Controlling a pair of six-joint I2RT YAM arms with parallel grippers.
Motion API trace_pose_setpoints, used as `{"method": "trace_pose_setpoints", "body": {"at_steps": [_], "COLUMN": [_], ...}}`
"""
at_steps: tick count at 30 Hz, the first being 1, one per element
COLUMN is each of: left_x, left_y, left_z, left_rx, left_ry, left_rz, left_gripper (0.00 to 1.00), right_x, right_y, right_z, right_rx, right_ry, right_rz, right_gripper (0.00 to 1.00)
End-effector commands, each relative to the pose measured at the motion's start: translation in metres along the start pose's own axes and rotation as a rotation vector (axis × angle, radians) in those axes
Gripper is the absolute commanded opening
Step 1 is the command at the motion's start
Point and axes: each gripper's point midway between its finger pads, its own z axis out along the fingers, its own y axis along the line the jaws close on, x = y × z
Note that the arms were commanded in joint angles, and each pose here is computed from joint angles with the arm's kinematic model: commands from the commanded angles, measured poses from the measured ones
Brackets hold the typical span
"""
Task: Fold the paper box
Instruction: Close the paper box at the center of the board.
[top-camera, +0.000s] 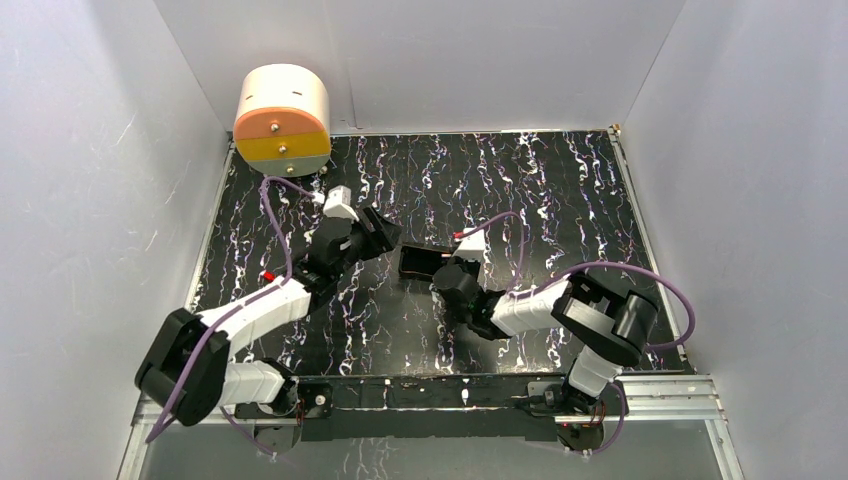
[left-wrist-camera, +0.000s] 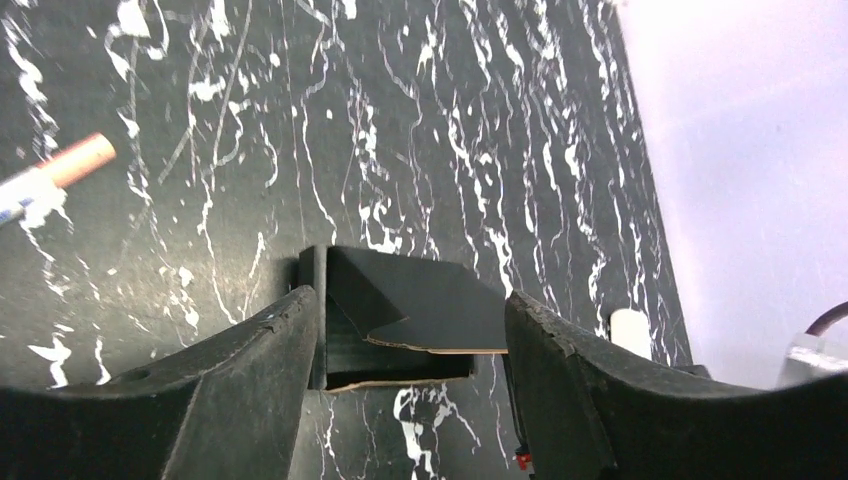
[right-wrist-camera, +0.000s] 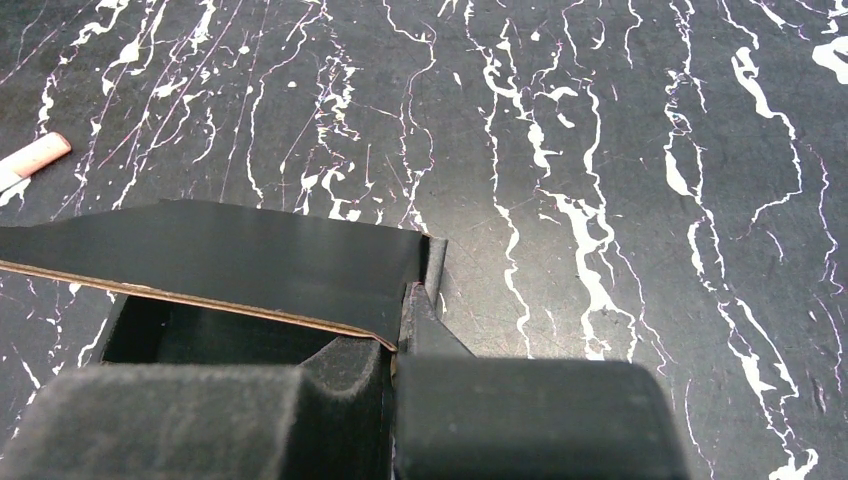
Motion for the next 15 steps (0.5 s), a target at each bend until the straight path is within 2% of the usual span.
{"method": "trace_pose_setpoints", "body": {"at_steps": [1,9,11,15], "left_x": [0.017,0.061,0.07,0.076], "left_y": [-0.015,-0.008,-0.003,-0.001], "left_z": [0.01,0.022,0.021,0.02], "left_rx": [0.068,0.091,0.087,0.1], "left_ry": [0.109,0.252,0.269,0.275], "left_rz": [-0.054,-0.142,-0.176,-0.195], "left_gripper": [0.63,0.45,0.43,0.31], "right_x": [0.049,0.055,0.055,0.058], "right_y": [-0.021,-0.018,-0.017,-0.016], "right_z": [-0.005,-0.004,-0.004,-0.004], "right_rx": [0.027,0.039,0.041,0.043], "right_ry": [0.13,0.131,0.129,0.131], "right_rz": [-0.197,-0.222,-0.22,-0.229], "right_gripper": [0.0,0.0,0.0,0.0]}}
